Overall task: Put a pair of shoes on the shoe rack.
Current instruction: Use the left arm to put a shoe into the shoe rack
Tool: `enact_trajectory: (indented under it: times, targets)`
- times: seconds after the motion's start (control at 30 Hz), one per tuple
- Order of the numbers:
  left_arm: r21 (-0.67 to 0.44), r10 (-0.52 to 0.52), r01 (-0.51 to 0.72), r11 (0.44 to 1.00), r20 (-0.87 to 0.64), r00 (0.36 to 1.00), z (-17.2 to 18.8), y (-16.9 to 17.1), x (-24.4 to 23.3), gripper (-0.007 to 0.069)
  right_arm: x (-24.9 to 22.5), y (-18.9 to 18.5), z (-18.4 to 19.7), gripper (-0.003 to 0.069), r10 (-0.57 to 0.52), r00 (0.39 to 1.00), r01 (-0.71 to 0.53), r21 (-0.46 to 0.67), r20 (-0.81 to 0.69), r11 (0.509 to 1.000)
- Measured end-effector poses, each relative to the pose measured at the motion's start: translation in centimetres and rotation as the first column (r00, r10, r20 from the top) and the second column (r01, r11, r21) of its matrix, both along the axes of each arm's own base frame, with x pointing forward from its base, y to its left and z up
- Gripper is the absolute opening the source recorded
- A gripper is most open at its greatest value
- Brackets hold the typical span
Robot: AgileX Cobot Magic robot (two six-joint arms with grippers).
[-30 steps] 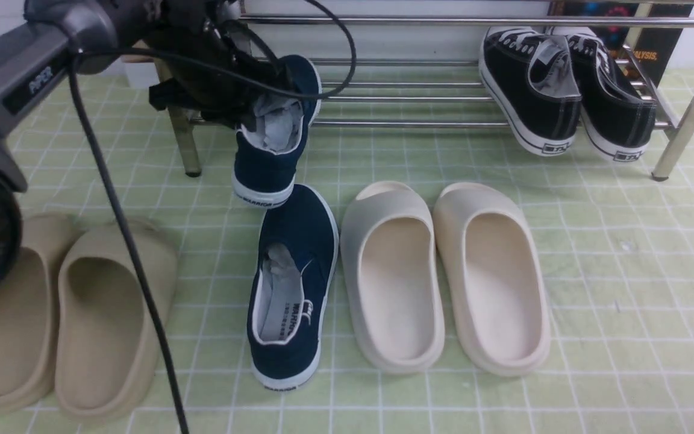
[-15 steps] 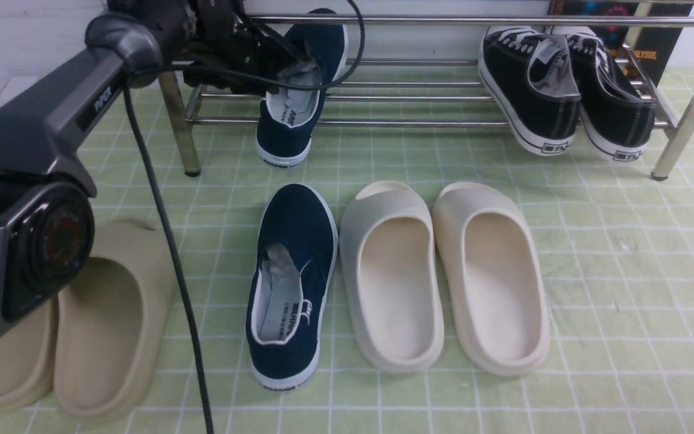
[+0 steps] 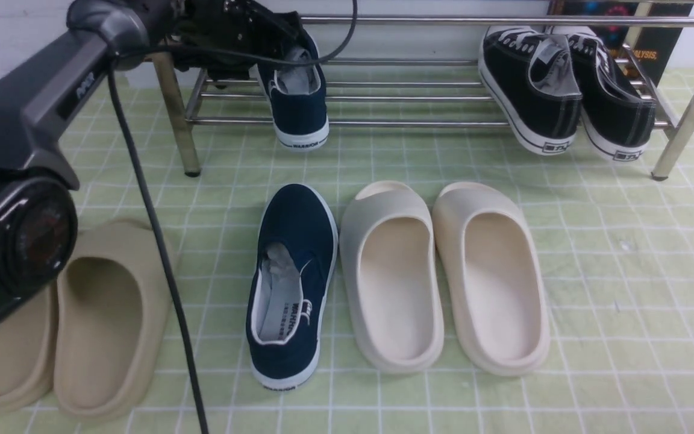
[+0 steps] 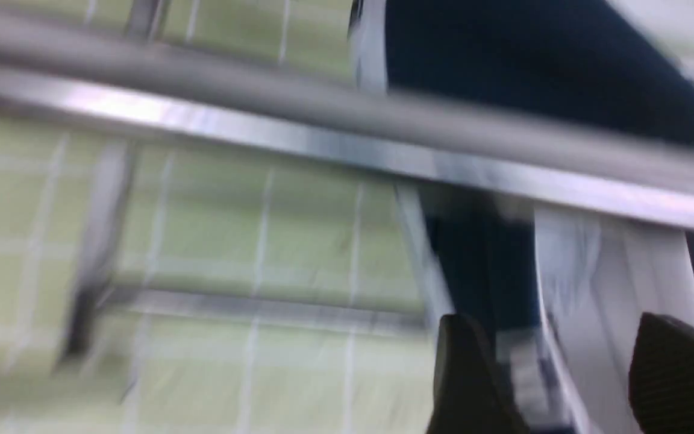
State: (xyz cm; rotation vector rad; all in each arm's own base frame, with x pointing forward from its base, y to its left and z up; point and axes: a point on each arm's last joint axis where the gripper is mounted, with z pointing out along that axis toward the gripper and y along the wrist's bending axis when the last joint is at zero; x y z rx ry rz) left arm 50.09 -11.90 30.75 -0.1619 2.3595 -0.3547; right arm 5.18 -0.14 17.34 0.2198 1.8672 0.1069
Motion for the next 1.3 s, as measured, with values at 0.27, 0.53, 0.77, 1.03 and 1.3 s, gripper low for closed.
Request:
enact_trajectory:
  times: [0.27,0.53,0.77,1.03,1.3]
  targets:
    - [0.098,-0.154,0.173,0.980,-0.179,0.972,5.4,0.8,-5.7,0.0340,0.0,0.0,0.0,0.0239,0.000,1.000,0.000,0.000,0.000,1.000]
    - [-0.108,-0.355,0.338,0.935,-0.260,0.898,1.5,-4.3,-5.7,0.0048,0.0,0.0,0.0,0.0239,0.000,1.000,0.000,0.000,0.000,1.000]
    - [-0.063,-0.384,0.378,0.923,-0.138,0.913,-2.0,-9.8,-4.4,-0.0013,0.0,0.0,0.0,0.0239,0.000,1.000,0.000,0.000,0.000,1.000]
    - [0.146,-0.184,0.201,0.969,-0.121,0.975,-4.1,-7.8,-2.4,-0.0013,0.0,0.0,0.0,0.0239,0.000,1.000,0.000,0.000,0.000,1.000]
    - [0.191,-0.131,0.160,0.969,-0.156,0.979,-3.5,-6.9,-2.7,-0.0013,0.0,0.0,0.0,0.0239,0.000,1.000,0.000,0.000,0.000,1.000]
